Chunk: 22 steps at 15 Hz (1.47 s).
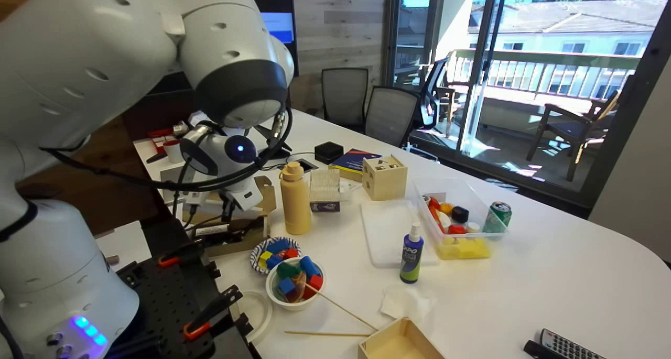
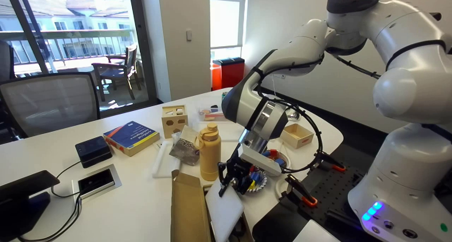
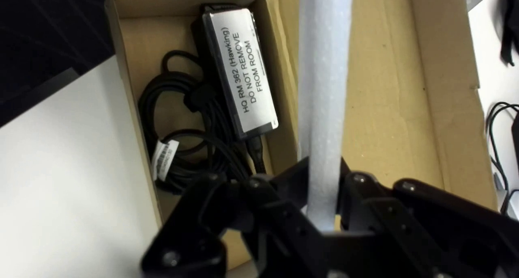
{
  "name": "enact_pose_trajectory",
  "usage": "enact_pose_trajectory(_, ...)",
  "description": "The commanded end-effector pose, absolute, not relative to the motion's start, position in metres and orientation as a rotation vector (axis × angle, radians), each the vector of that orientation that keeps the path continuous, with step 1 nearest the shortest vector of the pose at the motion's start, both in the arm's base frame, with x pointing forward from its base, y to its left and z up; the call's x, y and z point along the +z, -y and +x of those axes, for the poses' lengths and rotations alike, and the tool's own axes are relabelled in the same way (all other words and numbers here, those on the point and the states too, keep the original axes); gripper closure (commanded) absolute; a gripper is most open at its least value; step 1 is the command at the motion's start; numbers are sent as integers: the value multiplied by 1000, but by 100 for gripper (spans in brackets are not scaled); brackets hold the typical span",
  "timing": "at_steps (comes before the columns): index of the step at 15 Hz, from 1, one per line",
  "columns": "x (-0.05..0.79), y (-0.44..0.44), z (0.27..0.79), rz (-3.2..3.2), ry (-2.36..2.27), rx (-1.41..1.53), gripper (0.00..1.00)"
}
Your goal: Put the white foam in the brown box.
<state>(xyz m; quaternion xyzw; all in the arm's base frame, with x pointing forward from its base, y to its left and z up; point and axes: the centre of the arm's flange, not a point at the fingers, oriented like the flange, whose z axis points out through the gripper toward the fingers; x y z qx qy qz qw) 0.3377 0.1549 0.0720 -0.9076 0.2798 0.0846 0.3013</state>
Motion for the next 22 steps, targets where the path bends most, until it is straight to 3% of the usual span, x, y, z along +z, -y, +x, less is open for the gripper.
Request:
enact_pose_trajectory(1,52,-175,335,-2438,-814,219,97)
enact_pose_trajectory(13,21,-188,353,-2482,-912,207,97)
enact_pose_trajectory(22,59,-195,339,-2468,-778,91,97)
